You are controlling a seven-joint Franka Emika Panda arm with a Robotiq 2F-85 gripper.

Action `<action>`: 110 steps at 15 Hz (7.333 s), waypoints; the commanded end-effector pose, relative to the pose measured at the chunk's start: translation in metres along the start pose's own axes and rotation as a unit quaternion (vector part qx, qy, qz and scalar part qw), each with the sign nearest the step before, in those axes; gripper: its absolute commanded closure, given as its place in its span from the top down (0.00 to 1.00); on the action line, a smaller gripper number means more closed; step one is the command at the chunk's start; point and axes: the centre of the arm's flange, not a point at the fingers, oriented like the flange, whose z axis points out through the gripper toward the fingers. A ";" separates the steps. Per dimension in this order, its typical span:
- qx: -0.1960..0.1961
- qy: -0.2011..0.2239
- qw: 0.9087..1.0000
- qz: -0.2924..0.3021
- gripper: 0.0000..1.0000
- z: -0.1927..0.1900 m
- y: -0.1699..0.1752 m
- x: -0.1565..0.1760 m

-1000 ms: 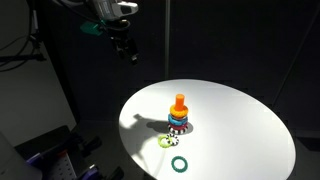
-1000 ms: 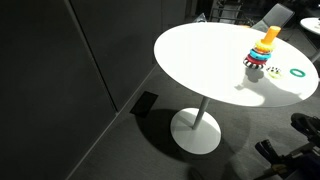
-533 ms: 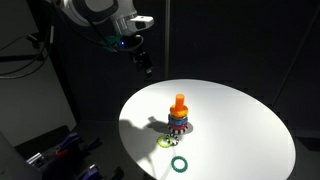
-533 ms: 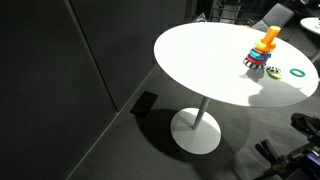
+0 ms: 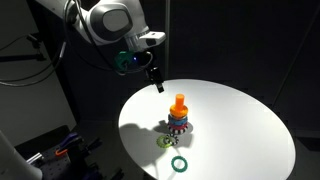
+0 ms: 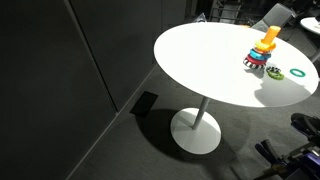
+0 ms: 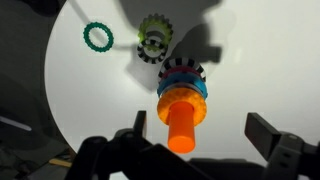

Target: Take the orange ring off of the ring toss

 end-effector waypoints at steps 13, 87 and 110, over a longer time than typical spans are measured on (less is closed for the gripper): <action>0.008 0.003 1.000 0.030 1.00 0.030 0.004 0.007; 0.057 0.130 0.984 0.107 0.48 0.064 -0.001 0.051; 0.059 0.163 0.979 0.111 0.92 0.026 -0.006 0.053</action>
